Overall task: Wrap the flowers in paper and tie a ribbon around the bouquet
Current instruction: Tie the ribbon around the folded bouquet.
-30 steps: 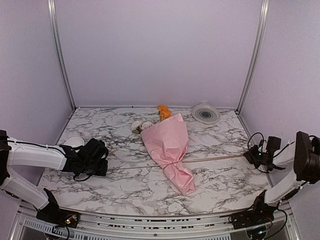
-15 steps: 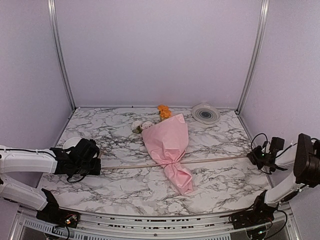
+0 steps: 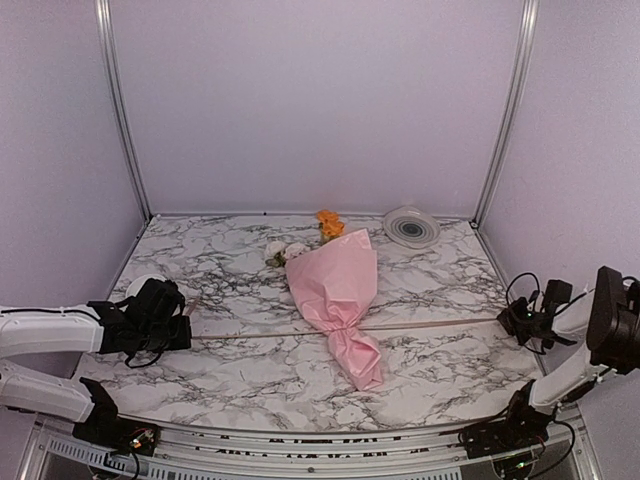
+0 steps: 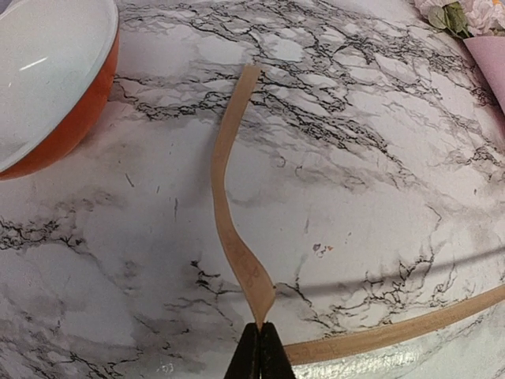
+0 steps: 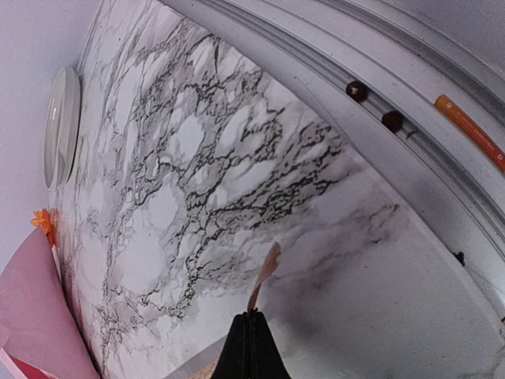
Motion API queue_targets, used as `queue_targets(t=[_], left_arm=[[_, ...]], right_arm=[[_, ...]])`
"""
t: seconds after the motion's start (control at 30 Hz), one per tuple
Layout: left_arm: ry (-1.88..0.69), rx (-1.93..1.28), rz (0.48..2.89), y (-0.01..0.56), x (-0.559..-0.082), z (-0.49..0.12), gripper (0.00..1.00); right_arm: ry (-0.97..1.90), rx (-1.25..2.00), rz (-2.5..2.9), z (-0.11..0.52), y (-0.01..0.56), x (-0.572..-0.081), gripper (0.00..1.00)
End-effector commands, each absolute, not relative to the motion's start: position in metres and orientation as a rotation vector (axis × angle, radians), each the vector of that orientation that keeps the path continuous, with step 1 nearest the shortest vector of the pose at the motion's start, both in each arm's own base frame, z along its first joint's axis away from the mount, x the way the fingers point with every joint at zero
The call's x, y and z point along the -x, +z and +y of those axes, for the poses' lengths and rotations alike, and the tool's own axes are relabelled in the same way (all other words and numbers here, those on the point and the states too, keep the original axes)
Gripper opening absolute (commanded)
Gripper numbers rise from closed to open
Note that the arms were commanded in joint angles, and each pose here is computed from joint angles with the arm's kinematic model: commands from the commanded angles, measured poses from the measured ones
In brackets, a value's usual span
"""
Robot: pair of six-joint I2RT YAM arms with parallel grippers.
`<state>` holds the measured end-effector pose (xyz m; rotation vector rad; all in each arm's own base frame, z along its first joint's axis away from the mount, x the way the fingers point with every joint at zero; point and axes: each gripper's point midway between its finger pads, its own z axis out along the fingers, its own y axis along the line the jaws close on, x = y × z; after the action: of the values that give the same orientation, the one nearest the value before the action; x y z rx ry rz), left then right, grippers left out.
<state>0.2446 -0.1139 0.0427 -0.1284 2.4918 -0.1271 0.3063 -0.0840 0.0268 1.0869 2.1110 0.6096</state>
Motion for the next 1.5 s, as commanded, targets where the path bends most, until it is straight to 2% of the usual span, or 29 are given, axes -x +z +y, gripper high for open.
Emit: queue_targets(t=[0.0, 0.63, 0.83, 0.97, 1.1, 1.23, 1.33, 1.4, 1.47], left_arm=[[0.078, 0.211, 2.512, 0.032, -0.230, -0.069, 0.00], [0.058, 0.300, 2.465, 0.038, -0.230, -0.055, 0.00], [-0.035, 0.201, 2.473, 0.045, -0.237, -0.075, 0.00], [-0.105, 0.047, 2.440, 0.072, -0.252, -0.112, 0.00], [-0.149, -0.263, 2.396, 0.092, -0.255, -0.173, 0.00], [-0.210, -0.740, 2.286, 0.102, -0.229, -0.251, 0.00], [-0.360, -0.953, 2.213, 0.105, -0.204, -0.291, 0.00], [-0.464, -1.024, 2.175, 0.110, -0.194, -0.307, 0.11], [-0.550, -1.073, 2.102, 0.129, -0.189, -0.323, 0.31]], right_arm=[[0.427, -1.142, 2.010, -0.127, 0.035, -0.310, 0.00], [0.405, -1.152, 2.001, -0.132, 0.036, -0.307, 0.00], [0.527, -1.024, 1.990, -0.108, 0.055, -0.324, 0.00], [0.541, -0.750, 2.026, -0.050, 0.103, -0.353, 0.00], [0.668, -0.409, 1.916, 0.029, 0.190, -0.373, 0.00], [0.821, -0.036, 1.816, 0.120, 0.270, -0.368, 0.00], [0.980, 0.215, 1.733, 0.183, 0.318, -0.347, 0.00], [1.061, 0.362, 1.663, 0.218, 0.347, -0.327, 0.00], [1.126, 0.507, 1.576, 0.251, 0.378, -0.303, 0.00]])
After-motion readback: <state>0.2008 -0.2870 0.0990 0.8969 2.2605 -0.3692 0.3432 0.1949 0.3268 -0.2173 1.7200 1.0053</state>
